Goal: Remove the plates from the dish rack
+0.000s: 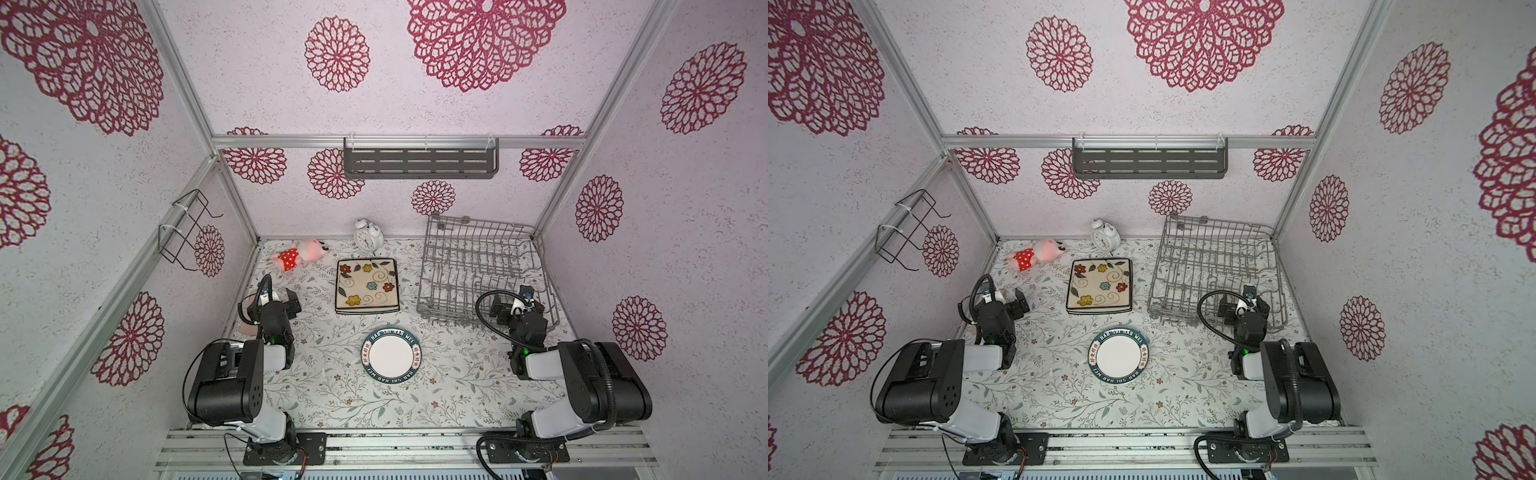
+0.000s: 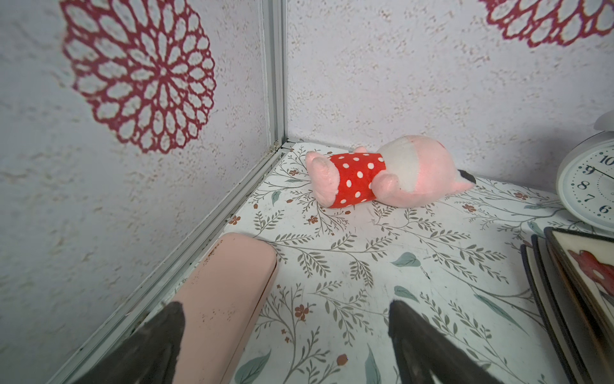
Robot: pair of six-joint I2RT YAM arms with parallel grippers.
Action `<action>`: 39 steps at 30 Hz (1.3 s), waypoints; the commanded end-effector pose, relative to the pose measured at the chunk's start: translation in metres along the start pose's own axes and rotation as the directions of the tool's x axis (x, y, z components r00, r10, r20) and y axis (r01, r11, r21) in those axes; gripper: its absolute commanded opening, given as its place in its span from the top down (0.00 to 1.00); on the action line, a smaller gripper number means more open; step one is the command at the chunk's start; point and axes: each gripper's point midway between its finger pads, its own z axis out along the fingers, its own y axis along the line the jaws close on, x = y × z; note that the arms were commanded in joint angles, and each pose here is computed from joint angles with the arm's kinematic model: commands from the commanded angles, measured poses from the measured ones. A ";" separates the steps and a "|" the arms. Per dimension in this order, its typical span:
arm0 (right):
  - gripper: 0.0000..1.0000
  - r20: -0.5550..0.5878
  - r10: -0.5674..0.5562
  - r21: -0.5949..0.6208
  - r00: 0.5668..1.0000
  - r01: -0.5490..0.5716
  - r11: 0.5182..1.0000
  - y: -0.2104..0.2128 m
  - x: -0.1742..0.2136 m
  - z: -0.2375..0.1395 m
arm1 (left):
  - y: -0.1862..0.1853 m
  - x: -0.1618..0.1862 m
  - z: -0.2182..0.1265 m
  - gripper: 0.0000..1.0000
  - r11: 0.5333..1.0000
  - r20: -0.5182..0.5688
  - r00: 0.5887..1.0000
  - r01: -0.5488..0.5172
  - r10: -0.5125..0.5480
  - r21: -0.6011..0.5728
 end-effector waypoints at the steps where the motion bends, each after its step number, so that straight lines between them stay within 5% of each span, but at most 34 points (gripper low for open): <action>1: 0.01 -0.045 0.009 0.006 0.999 -0.009 1.000 -0.001 0.016 -0.003 | -0.002 -0.004 -0.001 0.03 1.000 0.018 1.000 0.008 -0.008 0.007; 7: 0.01 0.056 -0.007 -0.080 0.998 0.011 0.997 0.009 0.007 -0.028 | 0.003 -0.009 -0.019 0.03 0.999 0.112 0.993 0.038 -0.040 0.018; 13: 0.01 0.181 0.050 0.008 0.982 -0.053 0.999 -0.013 -0.008 -0.060 | -0.009 -0.012 -0.028 0.03 0.998 0.141 0.990 -0.009 0.001 0.056; 25: 0.01 -0.051 0.007 0.008 0.999 -0.007 1.000 -0.001 0.016 -0.002 | -0.011 -0.005 -0.006 0.03 0.999 0.040 0.999 -0.030 0.029 0.021; 39: 0.01 -0.045 0.012 0.014 0.999 -0.012 1.000 -0.002 0.016 -0.003 | -0.008 -0.002 0.003 0.03 0.999 -0.005 1.000 -0.005 0.005 0.035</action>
